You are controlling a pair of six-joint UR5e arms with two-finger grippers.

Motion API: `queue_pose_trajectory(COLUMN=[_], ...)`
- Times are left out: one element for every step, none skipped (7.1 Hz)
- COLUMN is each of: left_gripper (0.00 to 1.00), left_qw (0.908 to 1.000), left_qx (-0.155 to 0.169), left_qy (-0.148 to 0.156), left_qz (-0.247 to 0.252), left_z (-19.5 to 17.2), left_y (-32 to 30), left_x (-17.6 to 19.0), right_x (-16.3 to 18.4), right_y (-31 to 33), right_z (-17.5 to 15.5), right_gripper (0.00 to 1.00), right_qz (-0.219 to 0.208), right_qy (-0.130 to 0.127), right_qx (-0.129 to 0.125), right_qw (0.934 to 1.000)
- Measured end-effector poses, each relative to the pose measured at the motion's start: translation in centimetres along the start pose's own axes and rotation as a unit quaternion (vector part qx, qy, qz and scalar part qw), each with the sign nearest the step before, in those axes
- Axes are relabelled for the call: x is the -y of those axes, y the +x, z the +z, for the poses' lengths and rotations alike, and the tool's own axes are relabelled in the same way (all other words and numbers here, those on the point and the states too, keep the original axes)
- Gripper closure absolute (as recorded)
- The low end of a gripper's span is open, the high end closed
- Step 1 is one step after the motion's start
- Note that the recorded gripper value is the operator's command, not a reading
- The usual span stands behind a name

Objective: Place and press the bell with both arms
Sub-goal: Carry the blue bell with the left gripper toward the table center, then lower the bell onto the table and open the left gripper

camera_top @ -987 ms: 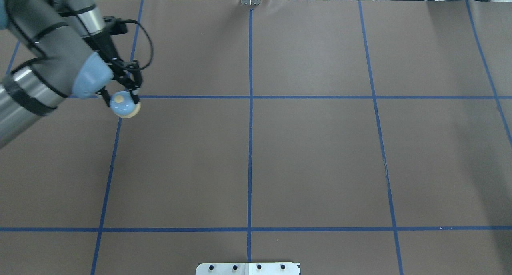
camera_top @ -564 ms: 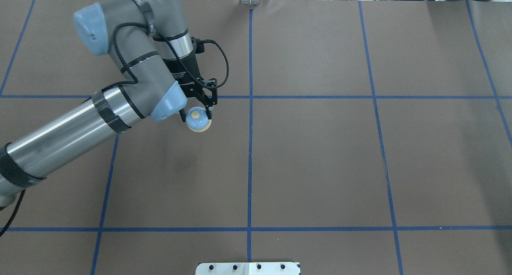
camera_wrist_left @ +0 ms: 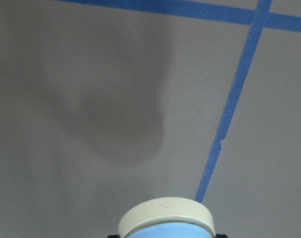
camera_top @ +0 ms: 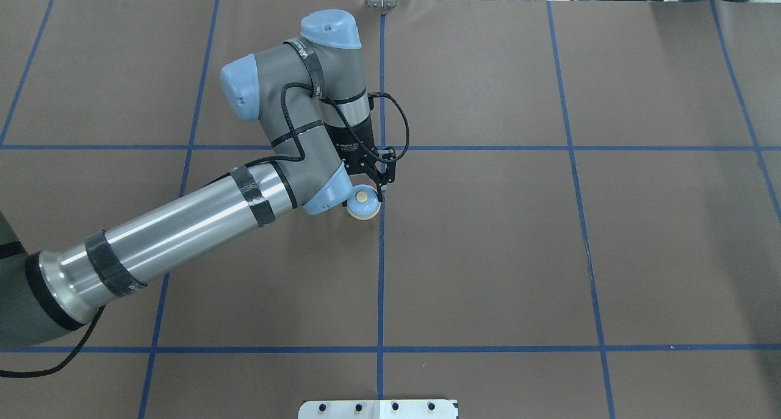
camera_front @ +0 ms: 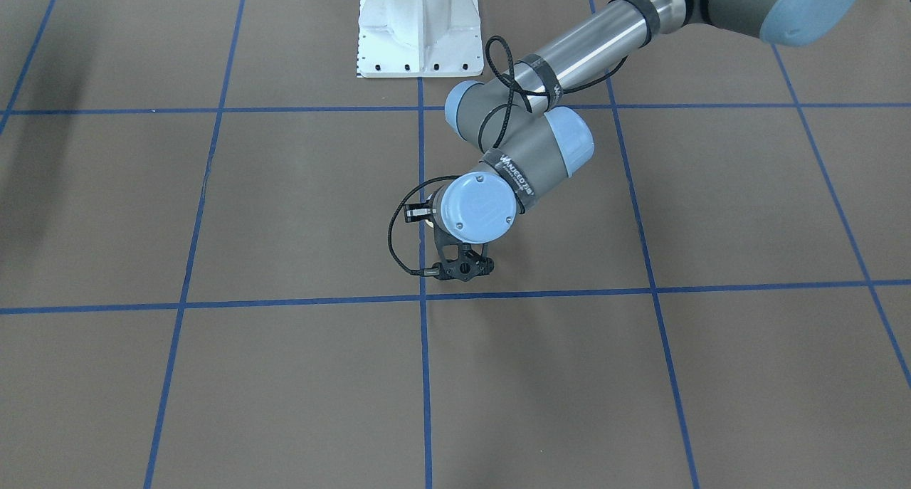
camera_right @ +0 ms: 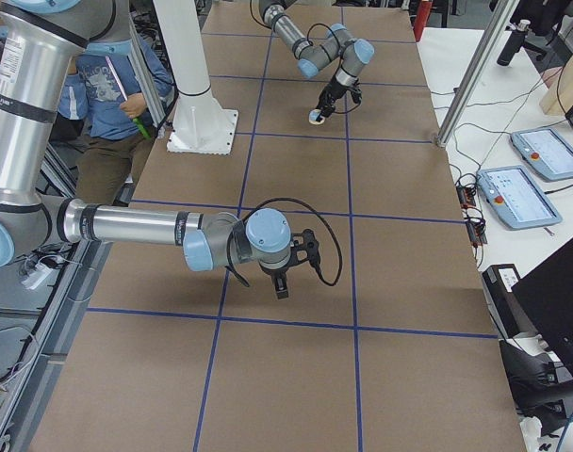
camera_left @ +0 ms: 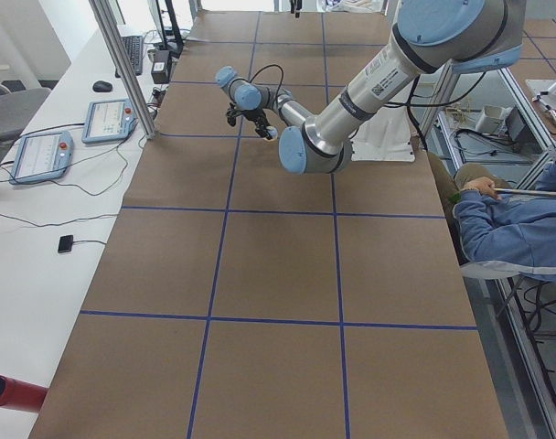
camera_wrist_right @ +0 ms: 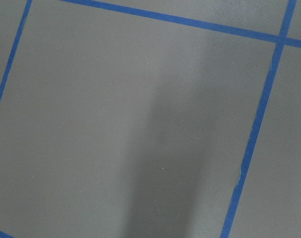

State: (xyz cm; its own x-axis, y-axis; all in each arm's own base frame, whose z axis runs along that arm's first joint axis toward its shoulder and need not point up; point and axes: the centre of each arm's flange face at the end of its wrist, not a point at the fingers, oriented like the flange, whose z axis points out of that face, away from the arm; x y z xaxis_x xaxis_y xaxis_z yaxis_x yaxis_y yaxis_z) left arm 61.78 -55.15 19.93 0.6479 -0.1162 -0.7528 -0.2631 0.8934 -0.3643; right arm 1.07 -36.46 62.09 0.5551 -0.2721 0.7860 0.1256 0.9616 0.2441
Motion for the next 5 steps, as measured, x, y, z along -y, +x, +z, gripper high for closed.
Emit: queue_pose_trajectory(left_gripper=[0.57, 0.56, 0.5, 0.47, 0.39], left_qw=[1.0, 0.9998, 0.9997, 0.9997, 0.9997], left_qx=[-0.001, -0.004, -0.005, -0.006, -0.005], left_qy=[0.008, 0.015, 0.018, 0.018, 0.018], left_qz=[-0.005, -0.011, -0.014, -0.015, -0.017], left_z=[1.4, 1.8, 1.8, 1.8, 1.7], left_y=[0.6, 1.2, 1.7, 2.2, 2.7], left_x=[0.1, 0.0, 0.0, 0.0, 0.1], right_x=[-0.1, -0.1, -0.1, -0.1, -0.1], right_y=[0.1, 0.2, 0.2, 0.2, 0.2], right_z=[0.1, 0.1, 0.1, 0.1, 0.2], right_gripper=[0.0, 0.0, 0.0, 0.0, 0.0], right_qz=[0.001, 0.002, 0.002, 0.002, 0.002], right_qy=[-0.001, -0.001, -0.001, -0.002, -0.002], right_qx=[0.0, 0.0, 0.0, 0.0, 0.0], right_qw=[1.0, 1.0, 1.0, 1.0, 1.0])
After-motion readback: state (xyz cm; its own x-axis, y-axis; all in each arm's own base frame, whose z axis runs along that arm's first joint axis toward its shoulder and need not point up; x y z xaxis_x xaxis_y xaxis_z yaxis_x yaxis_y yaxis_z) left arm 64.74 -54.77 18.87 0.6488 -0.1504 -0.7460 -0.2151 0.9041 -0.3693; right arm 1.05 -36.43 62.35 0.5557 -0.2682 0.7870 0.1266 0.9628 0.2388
